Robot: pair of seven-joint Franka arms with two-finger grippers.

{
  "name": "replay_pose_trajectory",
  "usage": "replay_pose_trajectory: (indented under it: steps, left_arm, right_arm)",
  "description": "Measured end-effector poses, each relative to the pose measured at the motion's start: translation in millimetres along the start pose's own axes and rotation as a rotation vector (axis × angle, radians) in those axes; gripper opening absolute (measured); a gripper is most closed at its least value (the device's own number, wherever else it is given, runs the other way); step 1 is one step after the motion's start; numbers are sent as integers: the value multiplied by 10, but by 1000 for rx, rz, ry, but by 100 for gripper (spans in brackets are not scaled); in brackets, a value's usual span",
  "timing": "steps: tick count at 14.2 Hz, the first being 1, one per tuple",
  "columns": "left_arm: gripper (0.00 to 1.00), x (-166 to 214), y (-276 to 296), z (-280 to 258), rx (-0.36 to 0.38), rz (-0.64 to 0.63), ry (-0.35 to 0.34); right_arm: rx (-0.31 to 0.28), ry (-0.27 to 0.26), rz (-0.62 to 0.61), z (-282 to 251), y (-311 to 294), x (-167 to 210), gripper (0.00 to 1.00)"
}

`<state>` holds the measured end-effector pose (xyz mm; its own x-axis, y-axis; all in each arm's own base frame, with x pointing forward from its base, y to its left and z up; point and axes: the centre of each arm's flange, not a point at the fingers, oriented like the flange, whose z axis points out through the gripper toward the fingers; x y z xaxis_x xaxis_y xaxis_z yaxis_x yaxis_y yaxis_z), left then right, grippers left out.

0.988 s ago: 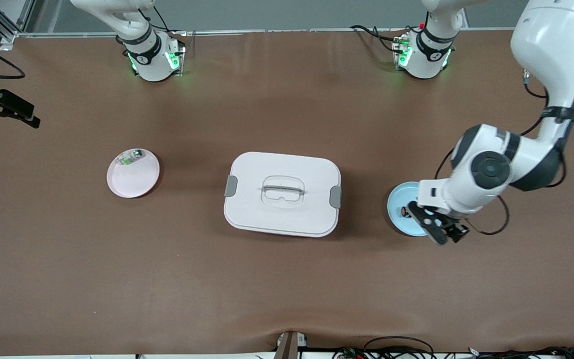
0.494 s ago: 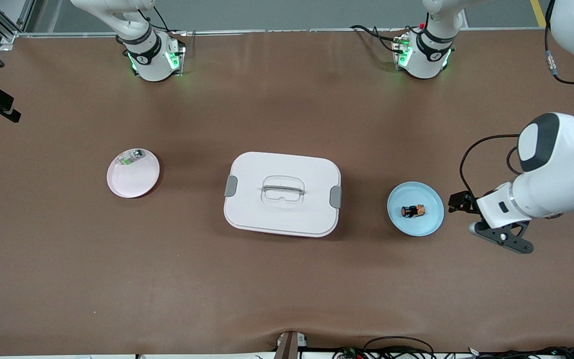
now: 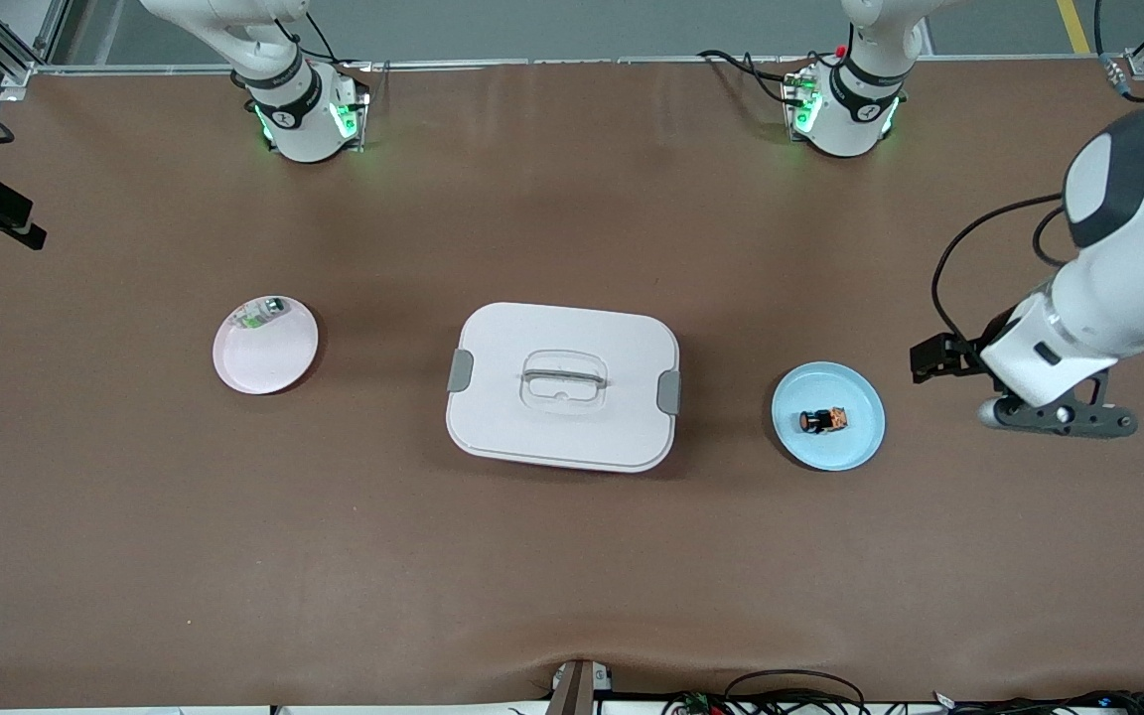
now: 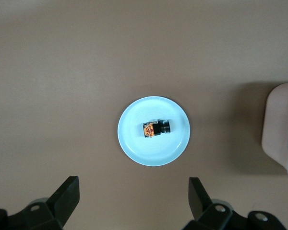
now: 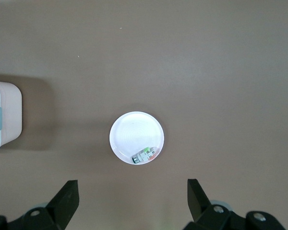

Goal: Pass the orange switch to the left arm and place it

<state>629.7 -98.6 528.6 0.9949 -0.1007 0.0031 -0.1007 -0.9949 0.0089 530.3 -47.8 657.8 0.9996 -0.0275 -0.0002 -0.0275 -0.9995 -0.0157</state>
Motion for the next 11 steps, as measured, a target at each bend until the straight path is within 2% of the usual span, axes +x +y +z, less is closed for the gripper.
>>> replay_pose_trajectory:
  steps: [7, 9, 11]
  left_arm:
    - [100, -196, 32, -317, 83, -44, 2]
    - [100, -308, 82, -473, 68, -59, -2]
    - [100, -399, -126, -637, 27, -113, 5]
  right_arm:
    - [2, -26, 0, 171, 0, 7, 100]
    - [2, -24, 0, 153, 0, -14, 100]
    - [3, -22, 0, 154, 0, -57, 100]
